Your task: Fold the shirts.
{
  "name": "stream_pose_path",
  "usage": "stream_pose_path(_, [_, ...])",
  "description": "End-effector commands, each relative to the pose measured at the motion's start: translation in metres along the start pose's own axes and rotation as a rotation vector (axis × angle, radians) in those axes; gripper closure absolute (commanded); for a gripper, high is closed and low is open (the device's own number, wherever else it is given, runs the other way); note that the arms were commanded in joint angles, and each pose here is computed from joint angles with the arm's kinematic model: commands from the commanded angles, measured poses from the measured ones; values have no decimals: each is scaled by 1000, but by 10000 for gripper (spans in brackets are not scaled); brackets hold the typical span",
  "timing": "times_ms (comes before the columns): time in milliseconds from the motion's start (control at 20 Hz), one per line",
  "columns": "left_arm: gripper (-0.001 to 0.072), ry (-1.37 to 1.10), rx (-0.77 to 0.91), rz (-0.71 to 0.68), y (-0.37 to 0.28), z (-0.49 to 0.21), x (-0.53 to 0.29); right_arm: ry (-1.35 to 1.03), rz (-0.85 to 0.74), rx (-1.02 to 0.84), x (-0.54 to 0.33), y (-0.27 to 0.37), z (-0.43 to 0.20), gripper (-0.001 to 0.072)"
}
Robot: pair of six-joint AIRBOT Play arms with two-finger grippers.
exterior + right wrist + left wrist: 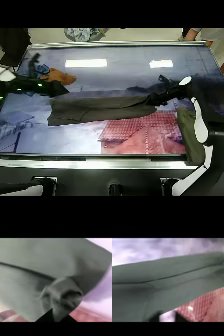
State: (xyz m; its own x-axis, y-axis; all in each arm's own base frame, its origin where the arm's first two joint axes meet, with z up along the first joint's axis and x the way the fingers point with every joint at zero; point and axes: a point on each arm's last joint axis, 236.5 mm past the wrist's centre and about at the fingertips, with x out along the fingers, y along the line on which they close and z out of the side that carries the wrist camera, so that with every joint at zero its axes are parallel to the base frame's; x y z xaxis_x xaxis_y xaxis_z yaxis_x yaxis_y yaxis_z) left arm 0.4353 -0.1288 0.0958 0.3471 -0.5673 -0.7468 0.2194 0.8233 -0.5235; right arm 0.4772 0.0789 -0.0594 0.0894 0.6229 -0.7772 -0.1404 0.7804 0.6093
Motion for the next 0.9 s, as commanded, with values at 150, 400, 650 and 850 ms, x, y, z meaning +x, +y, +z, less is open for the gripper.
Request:
stream_pose_path(150, [679,151,53,-67,-76,-45,138,-107,6,-191,-87,86,-2,657])
stream_pose_path(400, [679,157,-112,-171,-131,-71,214,-182,-27,-329,-157,151,-31,657])
stream_pose_path(650, [679,198,-367,-349,-198,-108,273,-257,-54,-387,-202,196,-60,656])
stream_pose_path(850, [681,165,-434,-460,-242,-120,291,-279,-116,-396,-218,200,-73,655])
